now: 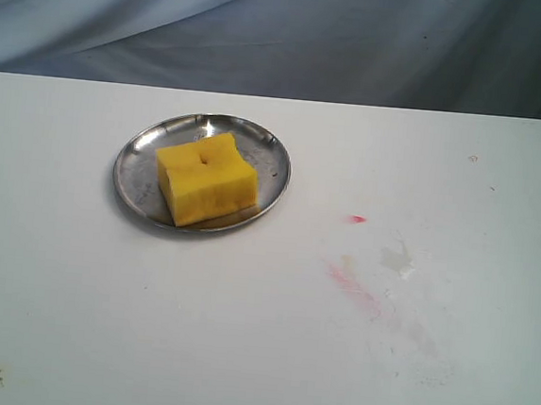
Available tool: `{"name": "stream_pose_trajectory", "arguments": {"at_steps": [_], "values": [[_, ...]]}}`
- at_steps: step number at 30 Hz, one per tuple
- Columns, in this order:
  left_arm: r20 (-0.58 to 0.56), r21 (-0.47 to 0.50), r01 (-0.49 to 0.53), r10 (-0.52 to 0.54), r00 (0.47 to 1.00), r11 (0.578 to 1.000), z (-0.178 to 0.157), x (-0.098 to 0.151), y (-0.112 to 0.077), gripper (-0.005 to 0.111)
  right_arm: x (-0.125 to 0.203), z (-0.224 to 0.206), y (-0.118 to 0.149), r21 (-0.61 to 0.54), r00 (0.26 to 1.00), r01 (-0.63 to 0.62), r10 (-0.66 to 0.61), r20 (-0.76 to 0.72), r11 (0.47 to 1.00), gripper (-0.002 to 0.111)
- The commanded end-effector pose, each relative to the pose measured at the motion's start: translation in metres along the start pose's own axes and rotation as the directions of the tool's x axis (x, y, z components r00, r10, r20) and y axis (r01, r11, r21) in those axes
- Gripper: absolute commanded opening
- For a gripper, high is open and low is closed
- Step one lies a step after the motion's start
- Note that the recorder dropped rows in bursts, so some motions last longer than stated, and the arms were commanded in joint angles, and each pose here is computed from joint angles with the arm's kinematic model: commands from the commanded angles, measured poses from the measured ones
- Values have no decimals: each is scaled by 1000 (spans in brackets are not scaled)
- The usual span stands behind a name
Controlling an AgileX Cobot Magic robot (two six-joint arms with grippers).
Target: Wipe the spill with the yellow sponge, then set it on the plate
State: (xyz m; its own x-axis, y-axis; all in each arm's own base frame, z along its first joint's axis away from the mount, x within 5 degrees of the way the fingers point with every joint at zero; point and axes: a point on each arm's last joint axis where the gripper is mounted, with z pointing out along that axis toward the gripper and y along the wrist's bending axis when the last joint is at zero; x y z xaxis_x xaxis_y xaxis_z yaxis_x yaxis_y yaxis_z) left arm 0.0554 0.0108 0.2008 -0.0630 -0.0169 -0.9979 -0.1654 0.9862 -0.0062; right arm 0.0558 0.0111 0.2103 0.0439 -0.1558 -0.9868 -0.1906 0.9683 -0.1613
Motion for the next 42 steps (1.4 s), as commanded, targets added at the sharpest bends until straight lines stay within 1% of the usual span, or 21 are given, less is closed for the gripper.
{"name": "stream_pose_trajectory", "arguments": {"at_steps": [1, 42], "values": [[3, 6, 0, 0, 1000, 1000, 0, 1, 0, 0, 4, 0, 1, -3, 1000, 17, -17, -6, 1000, 9], [3, 6, 0, 0, 1000, 1000, 0, 1, 0, 0, 5, 0, 1, -3, 1000, 20, -20, -12, 1000, 9]]}}
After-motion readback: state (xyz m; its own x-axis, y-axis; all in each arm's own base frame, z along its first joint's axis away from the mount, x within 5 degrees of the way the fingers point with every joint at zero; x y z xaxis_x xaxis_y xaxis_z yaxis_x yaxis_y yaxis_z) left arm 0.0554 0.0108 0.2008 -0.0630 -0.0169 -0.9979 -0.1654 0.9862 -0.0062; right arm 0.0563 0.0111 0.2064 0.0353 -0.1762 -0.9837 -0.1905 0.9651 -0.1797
